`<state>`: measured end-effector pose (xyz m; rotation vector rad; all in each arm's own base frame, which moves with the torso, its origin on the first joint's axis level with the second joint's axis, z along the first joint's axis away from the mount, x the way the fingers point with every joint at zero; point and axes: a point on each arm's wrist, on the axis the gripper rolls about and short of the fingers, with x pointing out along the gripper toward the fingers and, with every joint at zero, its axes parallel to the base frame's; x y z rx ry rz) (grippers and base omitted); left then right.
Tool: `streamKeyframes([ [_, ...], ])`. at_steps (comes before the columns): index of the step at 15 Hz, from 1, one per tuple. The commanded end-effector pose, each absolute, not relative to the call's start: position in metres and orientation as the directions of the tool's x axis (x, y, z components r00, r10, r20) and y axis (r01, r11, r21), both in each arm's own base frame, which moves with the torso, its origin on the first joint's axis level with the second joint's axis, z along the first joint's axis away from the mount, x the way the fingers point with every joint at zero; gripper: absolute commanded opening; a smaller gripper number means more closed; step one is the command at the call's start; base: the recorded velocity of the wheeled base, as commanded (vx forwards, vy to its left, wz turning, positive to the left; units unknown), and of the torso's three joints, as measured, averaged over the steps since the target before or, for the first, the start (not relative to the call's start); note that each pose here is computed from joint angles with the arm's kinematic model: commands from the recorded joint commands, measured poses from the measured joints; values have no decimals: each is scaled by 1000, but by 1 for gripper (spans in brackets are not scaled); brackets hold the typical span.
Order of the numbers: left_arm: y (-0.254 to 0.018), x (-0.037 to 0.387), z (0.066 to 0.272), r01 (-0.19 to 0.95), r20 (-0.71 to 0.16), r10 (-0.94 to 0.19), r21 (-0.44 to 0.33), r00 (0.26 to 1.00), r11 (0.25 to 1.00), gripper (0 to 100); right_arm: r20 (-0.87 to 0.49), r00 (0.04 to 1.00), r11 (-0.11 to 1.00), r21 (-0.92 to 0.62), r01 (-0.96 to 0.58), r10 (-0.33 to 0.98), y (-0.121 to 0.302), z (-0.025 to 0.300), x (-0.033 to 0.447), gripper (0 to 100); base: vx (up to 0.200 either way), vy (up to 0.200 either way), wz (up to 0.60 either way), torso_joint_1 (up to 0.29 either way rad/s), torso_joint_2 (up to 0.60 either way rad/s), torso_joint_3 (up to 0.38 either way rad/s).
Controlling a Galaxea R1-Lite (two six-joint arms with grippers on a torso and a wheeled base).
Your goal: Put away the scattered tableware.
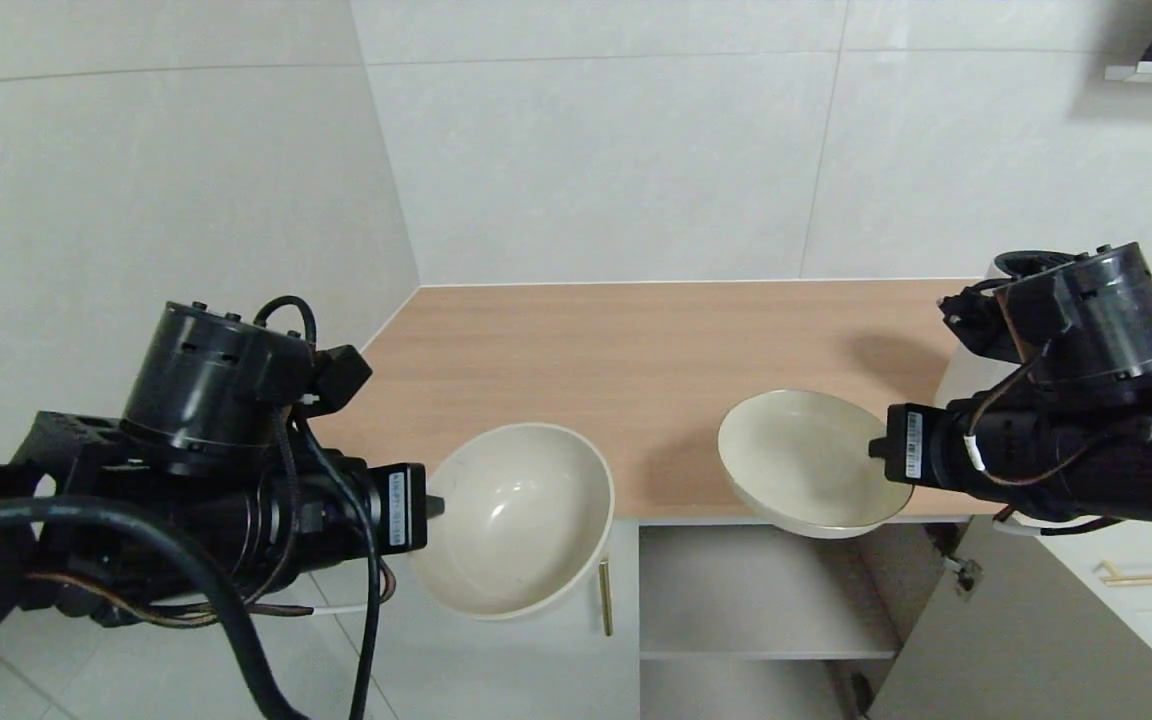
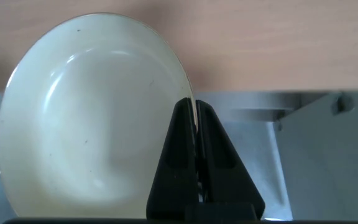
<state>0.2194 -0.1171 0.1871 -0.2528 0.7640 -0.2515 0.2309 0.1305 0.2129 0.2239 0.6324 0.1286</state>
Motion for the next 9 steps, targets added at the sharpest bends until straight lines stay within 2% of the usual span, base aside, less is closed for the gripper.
streamKeyframes([
  [1,-120,222,176,113,-678,-302,-309,670,944,0,-570,798,967,250,-58,195,130,213,223,0,0,0,0,0,0,0],
  [2,-120,223,175,112,-682,-300,-307,667,945,0,-575,795,968,246,-58,193,130,211,224,0,0,0,0,0,0,0],
  [5,-121,225,172,109,-690,-297,-303,661,947,0,-593,783,970,235,-55,188,131,205,225,0,-200,0,0,7,4,2],
  [9,-122,226,171,110,-692,-297,-302,658,947,0,-622,763,974,220,-47,177,134,194,231,0,0,0,0,0,0,0],
])
